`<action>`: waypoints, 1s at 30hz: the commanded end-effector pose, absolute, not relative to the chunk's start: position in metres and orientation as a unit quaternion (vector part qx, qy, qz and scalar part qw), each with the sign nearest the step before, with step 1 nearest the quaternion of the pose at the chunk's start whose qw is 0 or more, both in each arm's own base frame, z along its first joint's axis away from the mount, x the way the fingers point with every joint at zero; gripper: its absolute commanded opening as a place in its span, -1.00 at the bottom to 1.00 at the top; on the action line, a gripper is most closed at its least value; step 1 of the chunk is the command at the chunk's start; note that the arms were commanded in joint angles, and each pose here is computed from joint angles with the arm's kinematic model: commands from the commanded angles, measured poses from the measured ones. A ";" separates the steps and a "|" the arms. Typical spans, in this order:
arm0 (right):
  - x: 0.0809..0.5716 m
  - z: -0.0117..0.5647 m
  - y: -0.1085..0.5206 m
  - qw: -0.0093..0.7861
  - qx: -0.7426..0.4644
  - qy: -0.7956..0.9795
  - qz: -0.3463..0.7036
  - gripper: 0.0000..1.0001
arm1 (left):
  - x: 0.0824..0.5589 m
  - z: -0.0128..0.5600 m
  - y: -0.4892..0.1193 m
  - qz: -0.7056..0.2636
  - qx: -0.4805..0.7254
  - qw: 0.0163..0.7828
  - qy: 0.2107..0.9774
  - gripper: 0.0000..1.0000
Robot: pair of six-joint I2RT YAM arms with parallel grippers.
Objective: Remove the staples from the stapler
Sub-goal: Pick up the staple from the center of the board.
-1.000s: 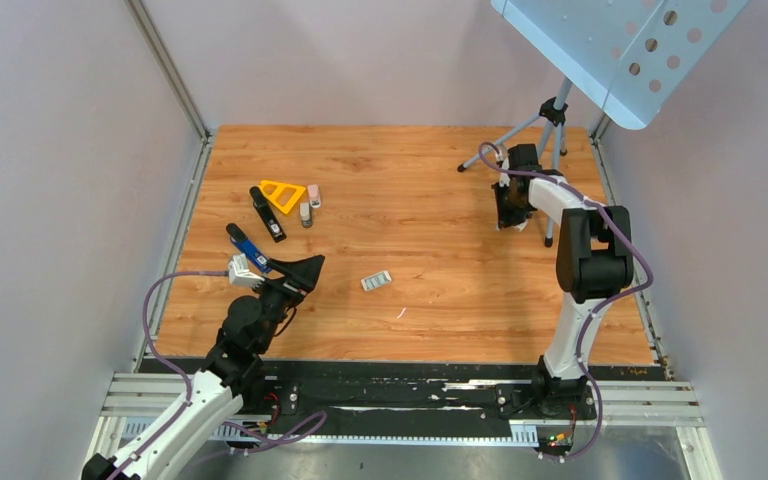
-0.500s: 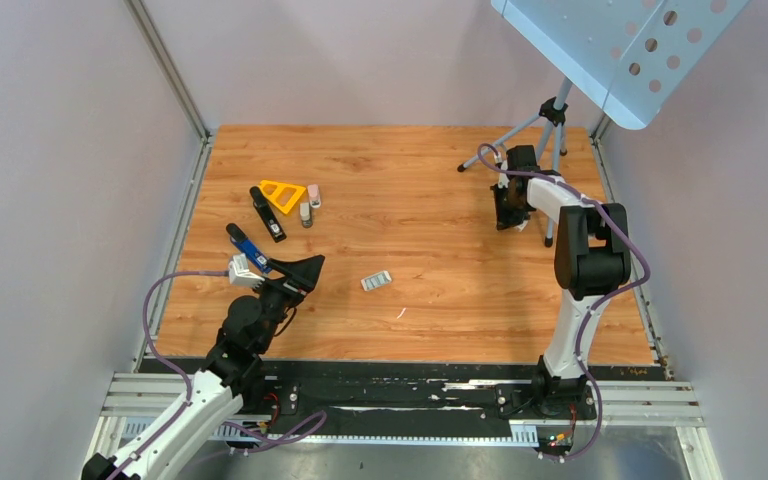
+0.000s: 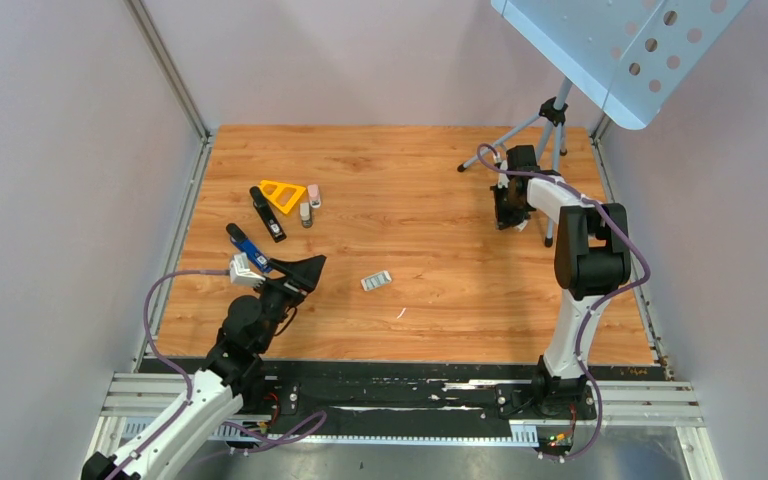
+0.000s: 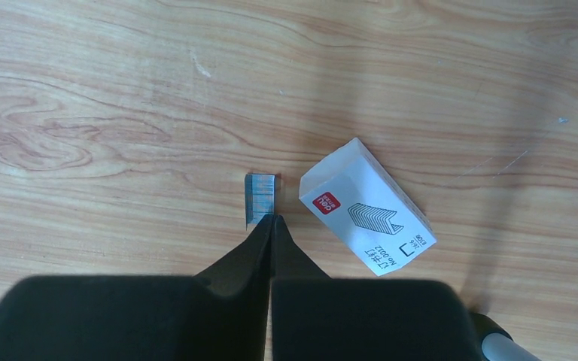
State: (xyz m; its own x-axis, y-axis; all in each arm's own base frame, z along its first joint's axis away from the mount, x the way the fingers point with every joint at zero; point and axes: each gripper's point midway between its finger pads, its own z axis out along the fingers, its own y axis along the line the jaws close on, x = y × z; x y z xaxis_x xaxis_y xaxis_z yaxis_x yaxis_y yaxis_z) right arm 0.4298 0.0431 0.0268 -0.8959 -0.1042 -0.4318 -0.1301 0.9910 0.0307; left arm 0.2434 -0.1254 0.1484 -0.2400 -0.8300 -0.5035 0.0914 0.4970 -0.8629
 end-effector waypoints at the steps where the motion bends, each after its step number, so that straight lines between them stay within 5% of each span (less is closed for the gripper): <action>1: 0.417 0.020 0.028 0.202 -0.065 0.977 0.010 -1.00 | 0.246 0.155 -0.126 -0.425 -0.272 0.561 0.656 1.00; 13: 0.406 0.041 0.045 0.232 -0.112 0.964 0.061 -1.00 | 0.248 0.167 -0.138 -0.445 -0.239 0.567 0.651 1.00; 30: 0.365 0.074 0.118 0.241 -0.176 0.913 0.277 -1.00 | 0.248 0.178 -0.154 -0.471 -0.198 0.567 0.646 1.00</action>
State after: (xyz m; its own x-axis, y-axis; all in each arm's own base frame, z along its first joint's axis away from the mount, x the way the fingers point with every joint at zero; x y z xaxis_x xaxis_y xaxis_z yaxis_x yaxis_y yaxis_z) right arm 0.3793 0.0985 0.0635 -0.8237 -0.2089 -0.5272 -0.4093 0.8624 0.2978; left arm 0.2474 -0.1511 0.1662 -0.2915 -0.7943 -0.5330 0.2281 0.4834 -0.8452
